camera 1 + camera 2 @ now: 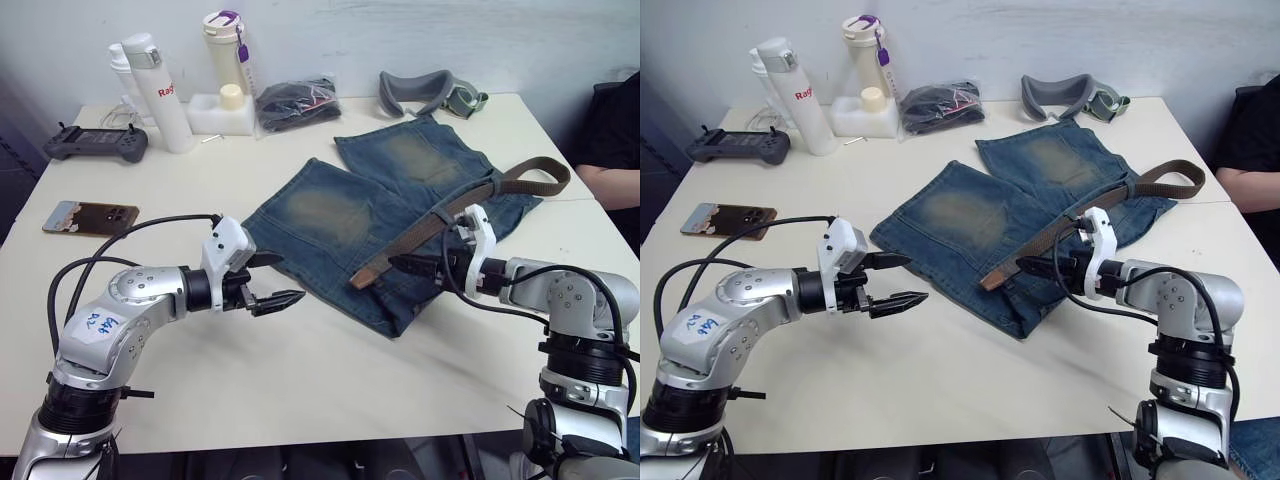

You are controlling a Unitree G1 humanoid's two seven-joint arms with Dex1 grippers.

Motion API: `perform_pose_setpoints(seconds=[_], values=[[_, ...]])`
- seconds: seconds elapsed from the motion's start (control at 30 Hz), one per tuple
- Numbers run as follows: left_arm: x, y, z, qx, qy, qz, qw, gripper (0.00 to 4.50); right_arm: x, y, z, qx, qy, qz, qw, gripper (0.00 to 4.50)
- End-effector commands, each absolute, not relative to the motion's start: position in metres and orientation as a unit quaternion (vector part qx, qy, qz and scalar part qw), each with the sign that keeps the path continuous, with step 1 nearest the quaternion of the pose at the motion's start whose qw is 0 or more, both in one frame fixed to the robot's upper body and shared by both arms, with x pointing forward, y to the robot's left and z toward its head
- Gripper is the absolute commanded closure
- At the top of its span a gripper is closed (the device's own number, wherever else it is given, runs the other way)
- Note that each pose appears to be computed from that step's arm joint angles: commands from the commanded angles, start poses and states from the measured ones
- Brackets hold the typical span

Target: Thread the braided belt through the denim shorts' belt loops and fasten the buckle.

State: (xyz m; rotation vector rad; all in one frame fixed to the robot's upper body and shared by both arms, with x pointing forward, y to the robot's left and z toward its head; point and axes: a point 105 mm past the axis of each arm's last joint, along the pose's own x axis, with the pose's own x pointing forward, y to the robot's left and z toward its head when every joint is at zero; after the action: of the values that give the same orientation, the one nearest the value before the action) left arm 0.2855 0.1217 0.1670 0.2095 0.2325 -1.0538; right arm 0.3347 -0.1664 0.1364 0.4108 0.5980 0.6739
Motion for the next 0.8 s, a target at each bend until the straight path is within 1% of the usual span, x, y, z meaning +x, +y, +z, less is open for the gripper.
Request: perform_pose_setpoints(seconds=[0.03,0.1,0.3,0.47,0.5,0.57,0.6,0.67,0.7,0.73,0.77,0.8], values=[[0.281,0.121,0.176,0.114,0.094,-0.503,0.851,0.0,0.341,-0.168,0.152,0.209,0.262,0.326,0.884,0.04],[0.28,0.121,0.176,0.115,0.094,-0.502,0.852,0.0,0.344,-0.164,0.156,0.224,0.25,0.333,0.881,0.04],[0.281,0.122,0.176,0.117,0.09,-0.497,0.855,0.0,0.356,-0.144,0.172,0.303,0.228,0.356,0.854,0.04],[0.284,0.125,0.181,0.118,0.078,-0.481,0.865,0.0,0.36,-0.137,0.164,0.317,0.237,0.35,0.849,0.04],[0.283,0.125,0.181,0.118,0.079,-0.481,0.865,0.0,0.361,-0.137,0.161,0.321,0.24,0.346,0.848,0.27],[0.282,0.125,0.18,0.119,0.08,-0.481,0.865,0.0,0.362,-0.136,0.157,0.325,0.242,0.341,0.848,0.91],[0.282,0.126,0.18,0.12,0.08,-0.48,0.865,0.0,0.363,-0.136,0.157,0.33,0.238,0.339,0.848,1.33],[0.282,0.126,0.18,0.122,0.081,-0.479,0.865,0.0,0.363,-0.137,0.157,0.337,0.231,0.337,0.848,2.33],[0.283,0.127,0.18,0.123,0.082,-0.478,0.866,0.0,0.363,-0.14,0.162,0.338,0.218,0.34,0.85,2.62],[0.283,0.127,0.18,0.124,0.082,-0.478,0.866,0.0,0.363,-0.144,0.168,0.34,0.204,0.342,0.852,3.41],[0.283,0.127,0.18,0.124,0.082,-0.478,0.866,0.0,0.364,-0.149,0.173,0.341,0.19,0.344,0.854,3.69],[0.283,0.128,0.18,0.125,0.082,-0.478,0.865,0.0,0.364,-0.153,0.177,0.341,0.18,0.345,0.856,4.14]])
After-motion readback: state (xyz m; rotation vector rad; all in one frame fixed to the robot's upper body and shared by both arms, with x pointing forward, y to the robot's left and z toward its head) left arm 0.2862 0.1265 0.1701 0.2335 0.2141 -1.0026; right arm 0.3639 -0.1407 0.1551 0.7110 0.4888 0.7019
